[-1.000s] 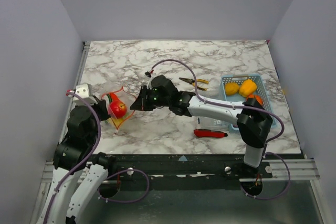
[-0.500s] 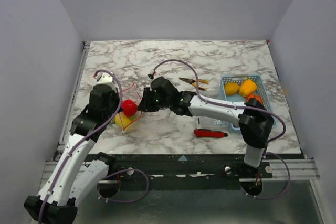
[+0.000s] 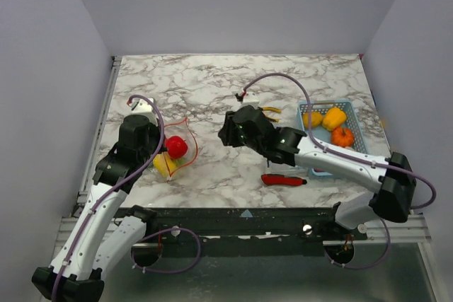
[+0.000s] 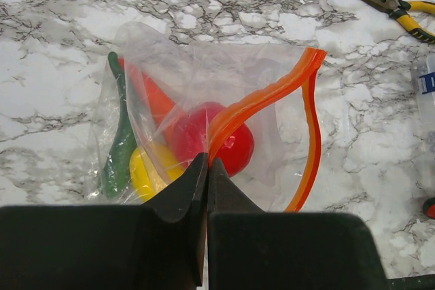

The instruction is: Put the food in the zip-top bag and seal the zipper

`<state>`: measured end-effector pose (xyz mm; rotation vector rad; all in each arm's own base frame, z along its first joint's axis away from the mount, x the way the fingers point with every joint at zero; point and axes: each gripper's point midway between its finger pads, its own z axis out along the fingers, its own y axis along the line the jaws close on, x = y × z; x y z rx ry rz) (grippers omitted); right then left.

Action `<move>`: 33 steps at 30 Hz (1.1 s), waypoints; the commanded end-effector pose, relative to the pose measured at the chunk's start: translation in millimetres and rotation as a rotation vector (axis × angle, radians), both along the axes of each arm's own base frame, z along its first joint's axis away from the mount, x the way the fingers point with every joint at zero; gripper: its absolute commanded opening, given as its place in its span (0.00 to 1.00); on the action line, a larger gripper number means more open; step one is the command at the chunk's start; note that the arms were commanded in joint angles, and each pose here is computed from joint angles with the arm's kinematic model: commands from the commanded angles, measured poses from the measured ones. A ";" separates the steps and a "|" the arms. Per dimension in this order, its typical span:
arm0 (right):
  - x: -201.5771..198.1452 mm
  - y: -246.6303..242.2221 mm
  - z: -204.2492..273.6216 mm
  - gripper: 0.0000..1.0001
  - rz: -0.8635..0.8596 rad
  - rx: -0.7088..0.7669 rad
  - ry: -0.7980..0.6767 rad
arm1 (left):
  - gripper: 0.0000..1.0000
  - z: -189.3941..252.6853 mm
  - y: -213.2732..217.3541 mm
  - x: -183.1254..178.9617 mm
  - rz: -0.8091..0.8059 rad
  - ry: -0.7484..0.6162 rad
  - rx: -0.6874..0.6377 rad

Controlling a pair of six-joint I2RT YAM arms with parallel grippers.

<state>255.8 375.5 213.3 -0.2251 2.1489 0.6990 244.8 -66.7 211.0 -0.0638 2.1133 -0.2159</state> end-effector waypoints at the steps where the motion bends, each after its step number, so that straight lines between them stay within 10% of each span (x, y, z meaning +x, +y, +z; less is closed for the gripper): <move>1: 9.3 -94.2 -20.1 0.45 -0.287 -0.221 -0.091 | 0.00 10.9 -6.4 1.5 -0.033 -0.025 -0.019; 16: 10.4 -340.0 -19.1 0.76 -1.005 -0.177 -0.104 | 0.00 10.6 -10.1 1.1 -0.048 -0.019 -0.032; 33: 56.1 -441.8 -89.3 0.70 -1.286 -0.237 0.140 | 0.00 12.3 -9.0 -1.2 -0.048 -0.033 -0.034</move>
